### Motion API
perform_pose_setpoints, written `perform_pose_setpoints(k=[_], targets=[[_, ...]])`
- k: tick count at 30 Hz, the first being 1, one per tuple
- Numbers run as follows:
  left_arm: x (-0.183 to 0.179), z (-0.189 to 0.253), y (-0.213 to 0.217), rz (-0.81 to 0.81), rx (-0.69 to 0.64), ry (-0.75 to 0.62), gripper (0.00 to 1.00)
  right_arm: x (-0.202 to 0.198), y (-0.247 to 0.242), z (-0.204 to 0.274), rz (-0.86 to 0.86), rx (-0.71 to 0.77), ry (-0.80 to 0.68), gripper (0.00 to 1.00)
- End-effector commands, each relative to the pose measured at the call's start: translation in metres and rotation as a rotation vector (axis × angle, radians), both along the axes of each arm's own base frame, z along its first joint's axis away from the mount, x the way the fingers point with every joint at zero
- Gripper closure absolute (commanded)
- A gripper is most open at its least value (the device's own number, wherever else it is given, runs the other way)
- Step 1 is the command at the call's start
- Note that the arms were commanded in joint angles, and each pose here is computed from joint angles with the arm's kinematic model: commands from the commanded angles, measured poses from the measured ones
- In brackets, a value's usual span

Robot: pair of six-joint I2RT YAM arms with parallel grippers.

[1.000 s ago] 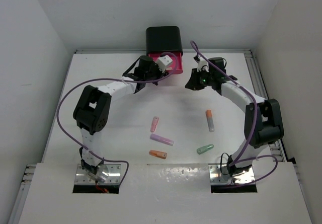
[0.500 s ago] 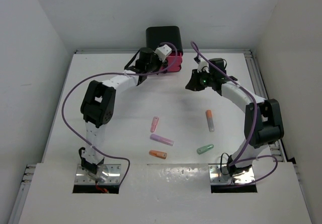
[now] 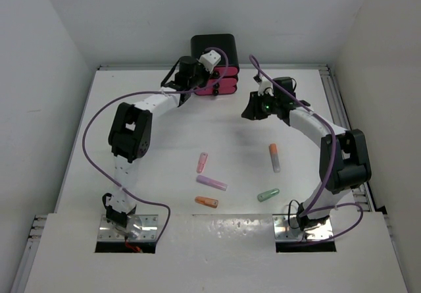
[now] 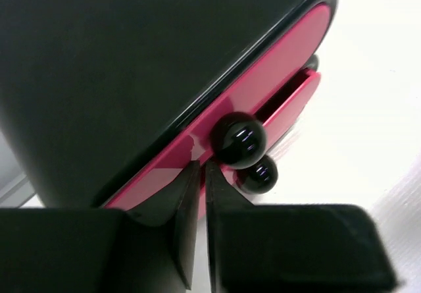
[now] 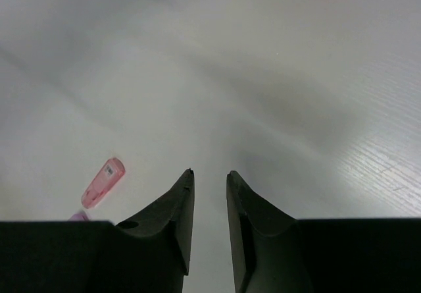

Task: Sort the stationery into containers
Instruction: Close the drawer in the storage box, then open the drawer in the storage box.

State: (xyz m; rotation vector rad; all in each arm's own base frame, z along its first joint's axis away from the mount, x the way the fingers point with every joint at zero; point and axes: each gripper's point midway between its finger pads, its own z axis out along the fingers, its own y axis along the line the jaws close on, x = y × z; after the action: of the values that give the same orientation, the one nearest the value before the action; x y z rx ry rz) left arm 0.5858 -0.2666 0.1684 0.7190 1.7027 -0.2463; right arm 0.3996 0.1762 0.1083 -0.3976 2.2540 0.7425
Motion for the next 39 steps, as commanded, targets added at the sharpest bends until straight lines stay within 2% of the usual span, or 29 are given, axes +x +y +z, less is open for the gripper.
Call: perform_pose_setpoints(k=[1, 3, 6, 11, 12, 16, 18, 22, 24, 25, 26, 28, 30, 34, 36, 37, 38, 39], targets=[[0.014, 0.037, -0.003, -0.004, -0.059, -0.101, 0.80, 0.005, 0.000, 0.020, 0.007, 0.019, -0.077, 0.73], [0.012, 0.039, -0.003, -0.029, -0.063, -0.101, 0.69, 0.004, -0.001, 0.021, 0.010, 0.012, -0.086, 0.73], [0.003, 0.044, -0.007, -0.084, -0.082, -0.093, 0.66, 0.003, -0.001, 0.023, 0.012, 0.011, -0.088, 0.73], [-0.025, 0.067, 0.000, -0.126, -0.118, -0.103, 0.65, 0.001, -0.002, 0.028, 0.004, 0.011, -0.095, 0.72], [-0.033, 0.056, 0.002, -0.130, -0.109, -0.072, 0.64, 0.001, -0.003, 0.028, 0.002, 0.010, -0.099, 0.72], [-0.062, 0.063, 0.008, -0.155, -0.052, -0.079, 0.62, 0.001, -0.004, 0.033, -0.012, 0.014, -0.104, 0.72], [-0.078, 0.045, 0.011, -0.210, 0.057, -0.073, 0.58, 0.001, -0.006, 0.036, -0.017, 0.011, -0.116, 0.71], [-0.104, 0.034, 0.029, -0.319, 0.292, -0.158, 0.55, 0.000, -0.016, 0.037, -0.021, -0.017, -0.134, 0.71], [-0.111, 0.041, 0.034, -0.351, 0.444, -0.273, 0.55, 0.002, -0.024, 0.036, -0.038, -0.029, -0.132, 0.70], [-0.113, 0.029, 0.044, -0.318, 0.530, -0.296, 0.55, 0.002, -0.030, 0.036, -0.048, -0.035, -0.131, 0.70], [-0.116, 0.032, 0.041, -0.344, 0.626, -0.379, 0.55, 0.003, -0.034, 0.037, -0.058, -0.037, -0.134, 0.70], [-0.124, 0.034, 0.048, -0.315, 0.744, -0.512, 0.57, 0.004, -0.041, 0.037, -0.075, -0.040, -0.134, 0.70], [-0.131, 0.037, 0.048, -0.302, 0.776, -0.571, 0.59, 0.004, -0.046, 0.037, -0.093, -0.035, -0.133, 0.70], [-0.126, 0.046, 0.060, -0.189, 0.679, -0.546, 0.59, 0.011, -0.042, 0.050, -0.132, 0.046, -0.144, 0.68], [-0.129, 0.063, 0.072, -0.135, 0.605, -0.573, 0.58, 0.015, -0.026, 0.064, -0.150, 0.179, -0.102, 0.64], [-0.131, 0.055, 0.084, -0.103, 0.541, -0.524, 0.58, 0.018, -0.018, 0.058, -0.162, 0.223, -0.053, 0.62], [-0.133, 0.069, 0.094, -0.066, 0.484, -0.524, 0.57, 0.020, -0.011, 0.063, -0.216, 0.310, 0.016, 0.59], [-0.134, 0.070, 0.102, -0.042, 0.435, -0.481, 0.51, 0.026, -0.001, 0.068, -0.230, 0.366, 0.012, 0.54]])
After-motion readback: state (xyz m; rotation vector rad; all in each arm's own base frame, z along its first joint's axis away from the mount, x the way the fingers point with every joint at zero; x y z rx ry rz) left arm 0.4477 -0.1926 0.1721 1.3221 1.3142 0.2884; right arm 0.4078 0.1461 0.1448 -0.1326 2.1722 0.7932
